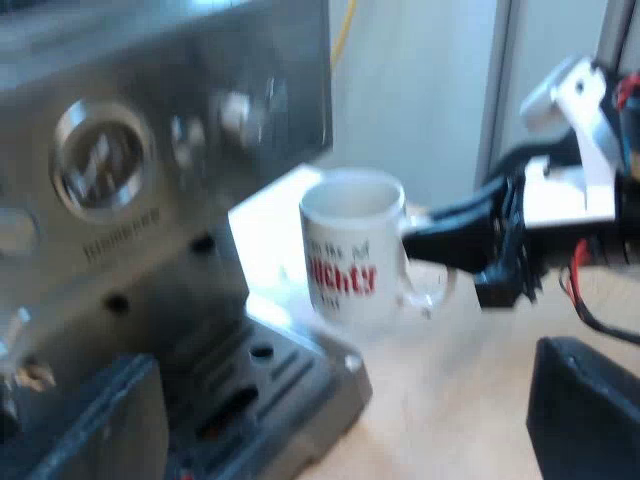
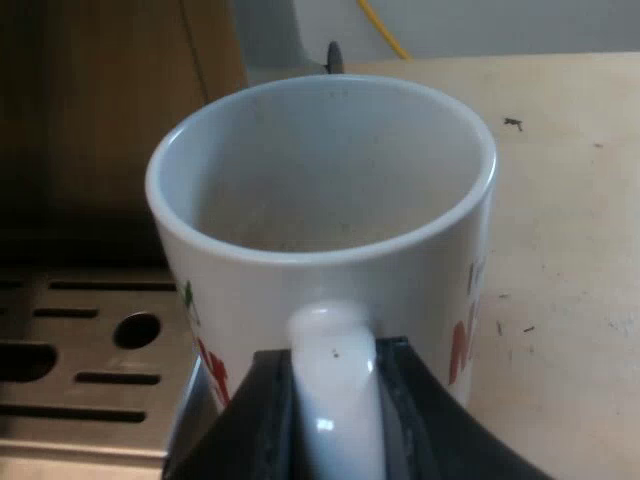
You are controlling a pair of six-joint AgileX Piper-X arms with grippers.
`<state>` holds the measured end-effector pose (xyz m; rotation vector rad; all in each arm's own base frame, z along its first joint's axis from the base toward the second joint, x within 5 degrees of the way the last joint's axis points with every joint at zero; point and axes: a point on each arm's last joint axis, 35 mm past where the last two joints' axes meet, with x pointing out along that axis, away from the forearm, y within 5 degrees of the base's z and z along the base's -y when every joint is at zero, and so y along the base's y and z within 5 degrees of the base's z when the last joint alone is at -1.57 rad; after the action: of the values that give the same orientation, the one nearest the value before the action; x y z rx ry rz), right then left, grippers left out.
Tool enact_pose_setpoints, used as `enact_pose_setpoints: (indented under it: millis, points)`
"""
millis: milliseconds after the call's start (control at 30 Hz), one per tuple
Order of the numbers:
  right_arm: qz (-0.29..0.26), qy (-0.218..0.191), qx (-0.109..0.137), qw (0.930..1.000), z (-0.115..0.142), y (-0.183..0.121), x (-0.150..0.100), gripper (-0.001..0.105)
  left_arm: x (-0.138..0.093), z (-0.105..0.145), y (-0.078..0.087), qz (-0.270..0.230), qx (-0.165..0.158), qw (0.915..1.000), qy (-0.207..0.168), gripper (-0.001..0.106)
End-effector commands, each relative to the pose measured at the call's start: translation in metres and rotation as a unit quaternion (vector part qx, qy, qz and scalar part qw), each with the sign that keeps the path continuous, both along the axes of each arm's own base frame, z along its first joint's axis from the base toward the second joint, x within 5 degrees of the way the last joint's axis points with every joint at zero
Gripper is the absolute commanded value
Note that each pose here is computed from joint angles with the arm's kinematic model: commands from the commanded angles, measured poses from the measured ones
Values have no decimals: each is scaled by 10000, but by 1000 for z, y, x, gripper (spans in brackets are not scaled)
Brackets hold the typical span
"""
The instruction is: Place mug into machine
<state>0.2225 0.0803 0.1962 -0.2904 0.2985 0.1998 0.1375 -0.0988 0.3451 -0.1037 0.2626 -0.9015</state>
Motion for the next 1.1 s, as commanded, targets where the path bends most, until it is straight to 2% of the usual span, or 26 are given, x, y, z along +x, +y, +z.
enact_pose_setpoints:
  millis: [33, 133, 233, 300, 400, 467, 600, 767, 867, 1000, 1100]
  points:
    - [79, -301, 15, 9995, 22, 1, -9, 0, -11, 10, 6, -14, -169, 9997, -195, 75]
    - [130, -335, 16, 9994, 33, 0, -21, 0, -23, 14, 13, -14, -233, 9993, -293, 75]
    - [265, -375, -13, 9989, 43, 0, -34, 0, -35, 11, 20, -13, -105, 9999, -85, 75]
    - [420, -380, -63, 9984, 50, 1, -45, 0, -44, 8, 27, 170, 6, 9999, 26, 75]
    - [664, -387, -127, 9970, 56, 3, -60, 0, -56, 8, 37, 458, 76, 9989, 27, 75]
    - [839, -390, -117, 9956, 59, 6, -68, 0, -62, 8, 41, 493, 61, 9988, -7, 75]
    - [1245, -399, -108, 9914, 62, 14, -82, 0, -73, 3, 48, 508, 188, 9984, 171, 75]
    - [1717, -393, -101, 9843, 61, 29, -92, 0, -78, -8, 51, 504, 464, 9960, 572, 75]
    - [1778, -307, -103, 9835, 58, 38, -97, 0, -79, -12, 52, 535, 586, 9942, 731, 75]
    - [1880, -195, -107, 9819, 52, 50, -100, 0, -78, -18, 52, 645, 598, 9919, 916, 75]
    - [1943, -307, -12, 9805, 51, 58, -97, 0, -74, -31, 50, 726, 575, 9894, 1114, 75]
